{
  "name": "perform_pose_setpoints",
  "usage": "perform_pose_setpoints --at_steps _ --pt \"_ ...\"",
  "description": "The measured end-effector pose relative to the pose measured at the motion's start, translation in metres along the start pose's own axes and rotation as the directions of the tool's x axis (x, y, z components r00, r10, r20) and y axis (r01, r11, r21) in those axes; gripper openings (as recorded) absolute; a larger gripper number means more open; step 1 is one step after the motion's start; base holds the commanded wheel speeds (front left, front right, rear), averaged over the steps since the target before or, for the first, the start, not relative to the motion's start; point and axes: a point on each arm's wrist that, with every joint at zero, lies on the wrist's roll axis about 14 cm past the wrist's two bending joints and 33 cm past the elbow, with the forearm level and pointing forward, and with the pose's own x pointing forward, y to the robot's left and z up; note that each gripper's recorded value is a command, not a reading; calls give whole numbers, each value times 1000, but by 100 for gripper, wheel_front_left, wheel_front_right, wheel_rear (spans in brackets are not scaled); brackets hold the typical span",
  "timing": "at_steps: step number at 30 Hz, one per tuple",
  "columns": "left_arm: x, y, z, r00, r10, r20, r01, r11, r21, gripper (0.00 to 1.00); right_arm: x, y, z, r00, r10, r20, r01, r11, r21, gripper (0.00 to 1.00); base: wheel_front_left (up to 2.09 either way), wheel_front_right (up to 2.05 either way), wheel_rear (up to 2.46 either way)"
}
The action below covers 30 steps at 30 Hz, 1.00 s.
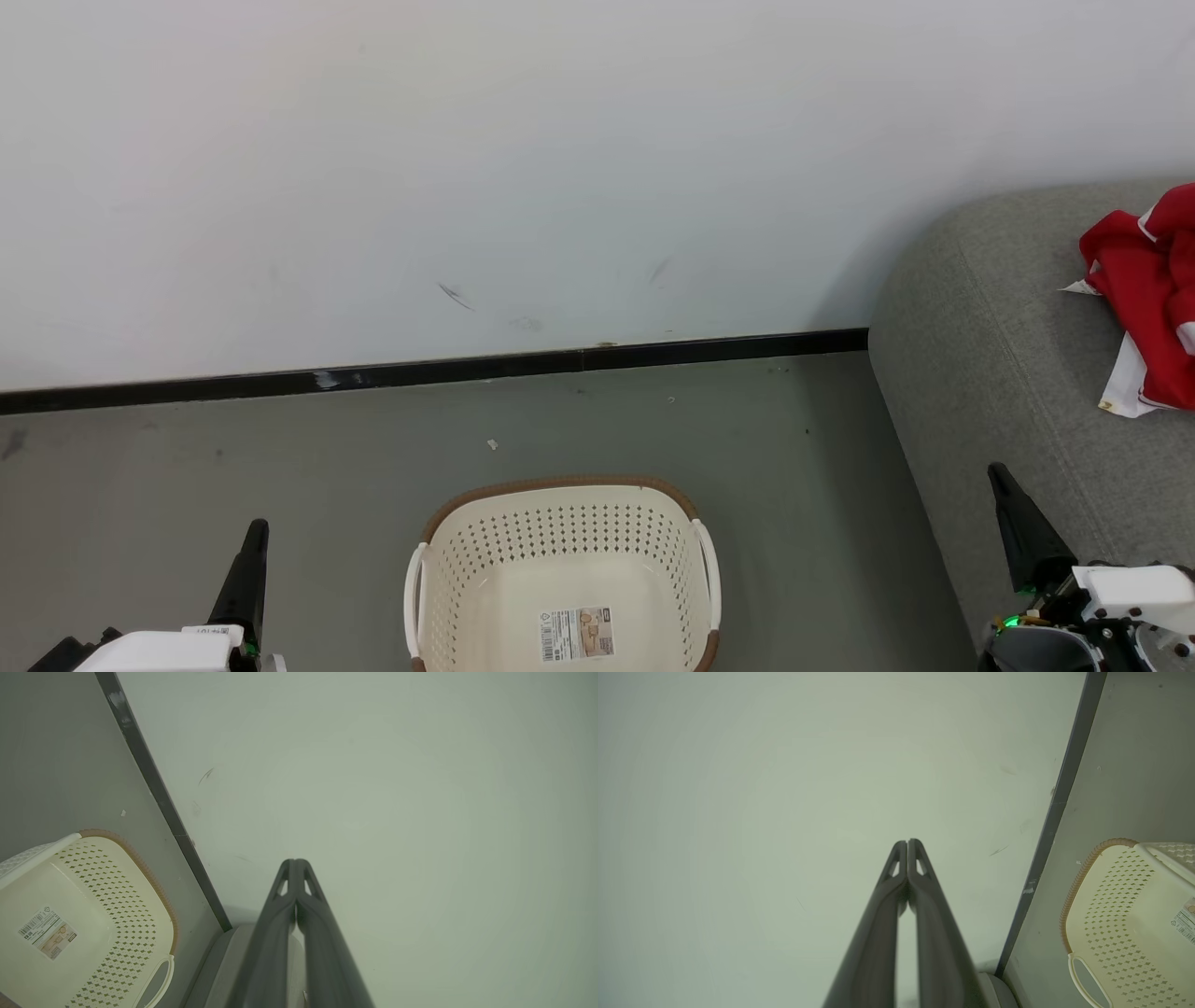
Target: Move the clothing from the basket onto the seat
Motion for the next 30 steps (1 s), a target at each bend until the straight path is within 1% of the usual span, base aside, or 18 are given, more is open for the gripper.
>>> perform_pose_setpoints --at_steps 30 --pt "0 0 0 1000 0 0 0 1000 0 0 0 2 -2 1000 6 -5 -6 1000 -1 0 0 0 0"
